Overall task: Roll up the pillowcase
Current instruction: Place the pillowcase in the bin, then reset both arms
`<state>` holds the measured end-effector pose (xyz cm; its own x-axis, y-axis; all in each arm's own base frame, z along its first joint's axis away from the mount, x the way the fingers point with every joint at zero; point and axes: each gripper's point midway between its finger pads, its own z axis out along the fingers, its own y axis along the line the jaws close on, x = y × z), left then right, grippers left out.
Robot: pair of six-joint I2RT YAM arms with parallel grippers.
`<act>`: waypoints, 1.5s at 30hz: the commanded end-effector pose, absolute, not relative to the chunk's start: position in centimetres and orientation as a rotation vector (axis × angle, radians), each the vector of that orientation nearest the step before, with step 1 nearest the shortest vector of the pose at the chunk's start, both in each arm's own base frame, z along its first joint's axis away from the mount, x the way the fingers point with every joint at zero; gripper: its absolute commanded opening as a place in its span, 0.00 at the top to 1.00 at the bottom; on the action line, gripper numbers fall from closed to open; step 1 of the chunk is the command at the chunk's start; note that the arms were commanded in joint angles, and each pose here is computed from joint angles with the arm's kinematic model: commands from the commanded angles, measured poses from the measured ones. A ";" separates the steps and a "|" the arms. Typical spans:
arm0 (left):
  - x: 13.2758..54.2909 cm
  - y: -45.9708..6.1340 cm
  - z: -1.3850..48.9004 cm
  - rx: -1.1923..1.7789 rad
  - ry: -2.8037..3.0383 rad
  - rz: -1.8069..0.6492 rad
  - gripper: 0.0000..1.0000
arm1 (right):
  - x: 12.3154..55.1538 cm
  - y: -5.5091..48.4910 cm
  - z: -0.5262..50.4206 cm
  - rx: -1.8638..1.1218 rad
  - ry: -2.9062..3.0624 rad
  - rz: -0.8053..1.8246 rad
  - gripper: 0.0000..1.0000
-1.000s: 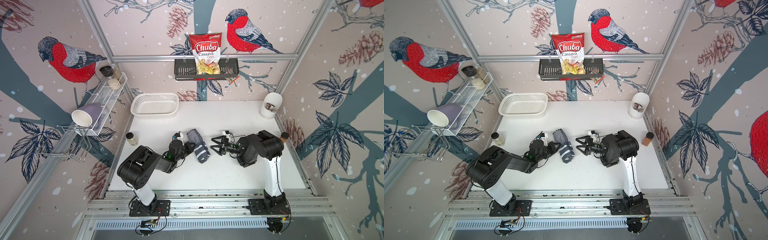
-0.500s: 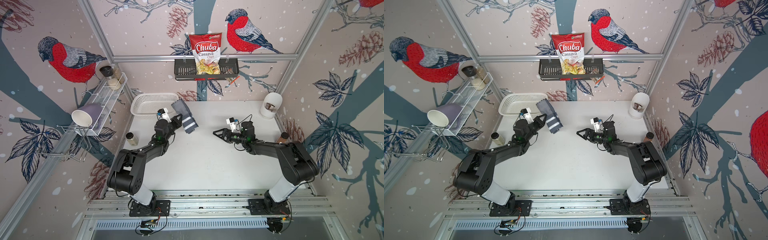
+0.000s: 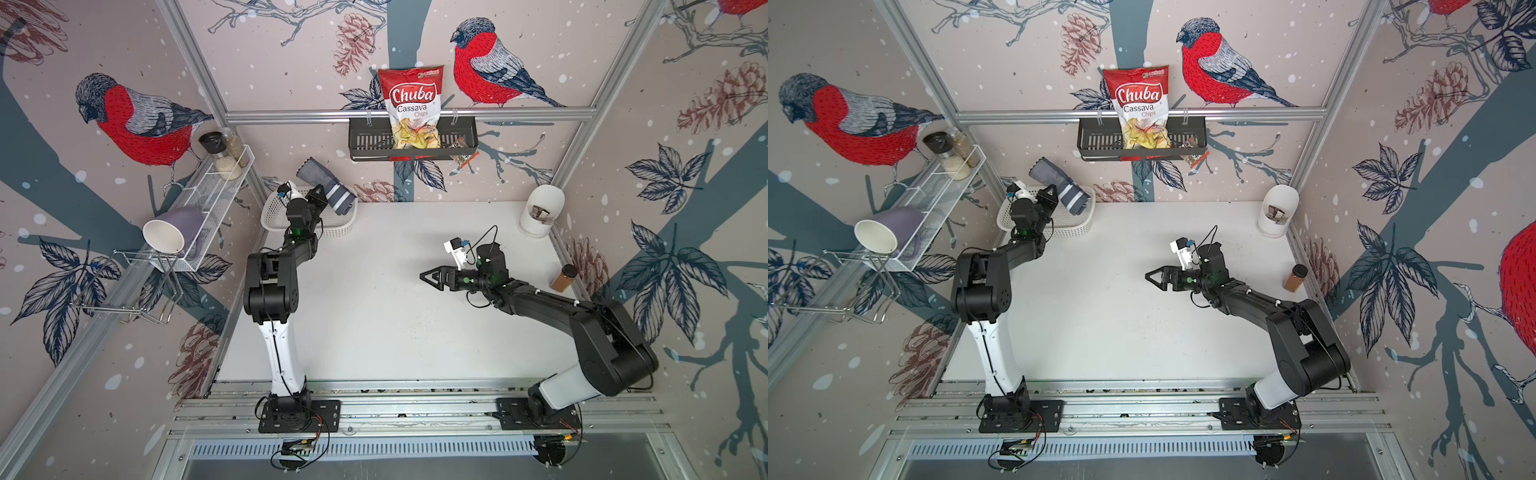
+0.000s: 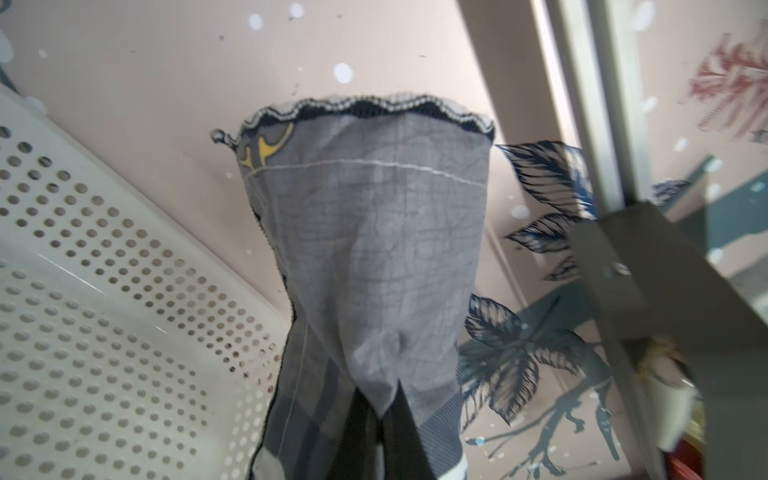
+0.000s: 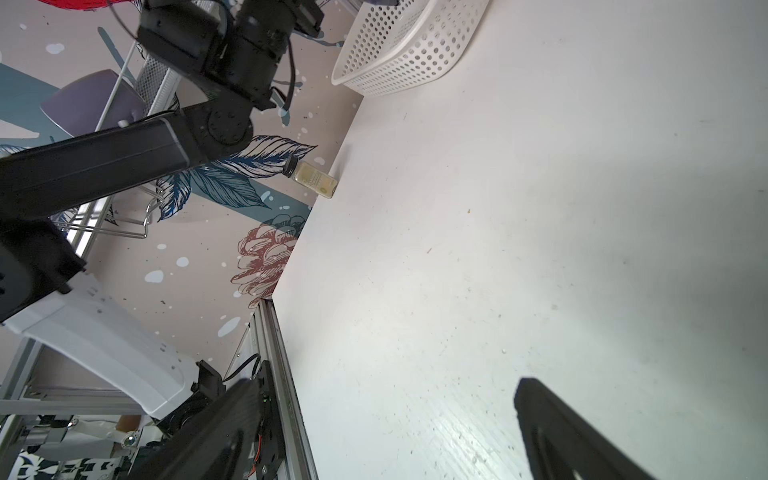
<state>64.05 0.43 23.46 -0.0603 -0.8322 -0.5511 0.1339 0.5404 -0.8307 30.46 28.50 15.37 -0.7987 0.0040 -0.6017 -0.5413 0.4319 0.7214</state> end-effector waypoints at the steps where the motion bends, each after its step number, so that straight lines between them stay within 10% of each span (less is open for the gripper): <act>1: 66.6 2.6 21.4 -0.752 1.368 -0.934 1.00 | 29.8 28.5 15.5 -0.497 2.168 1.339 0.00; 8: 69.2 4.9 14.8 -0.934 1.391 -0.915 1.00 | 29.8 28.3 17.2 -0.536 2.148 1.280 0.00; 18: 68.8 7.3 16.1 -1.122 1.539 -0.672 0.05 | 31.4 28.5 19.9 -0.551 2.081 1.245 0.00; 26: 64.0 5.3 25.9 -0.920 1.605 -0.449 0.05 | 35.4 23.6 23.6 -0.388 1.950 1.025 0.00; 32: 52.5 -3.2 29.3 -0.450 1.534 -0.372 0.07 | 39.0 13.0 26.7 -0.076 1.791 0.404 0.00; 37: 40.4 -7.3 27.3 -0.211 1.476 -0.154 0.05 | 35.9 5.5 26.4 -0.017 1.524 -0.008 0.00; 45: 30.2 0.9 18.9 -0.377 1.561 0.205 0.05 | 35.7 -3.0 19.2 0.281 1.664 -0.061 0.00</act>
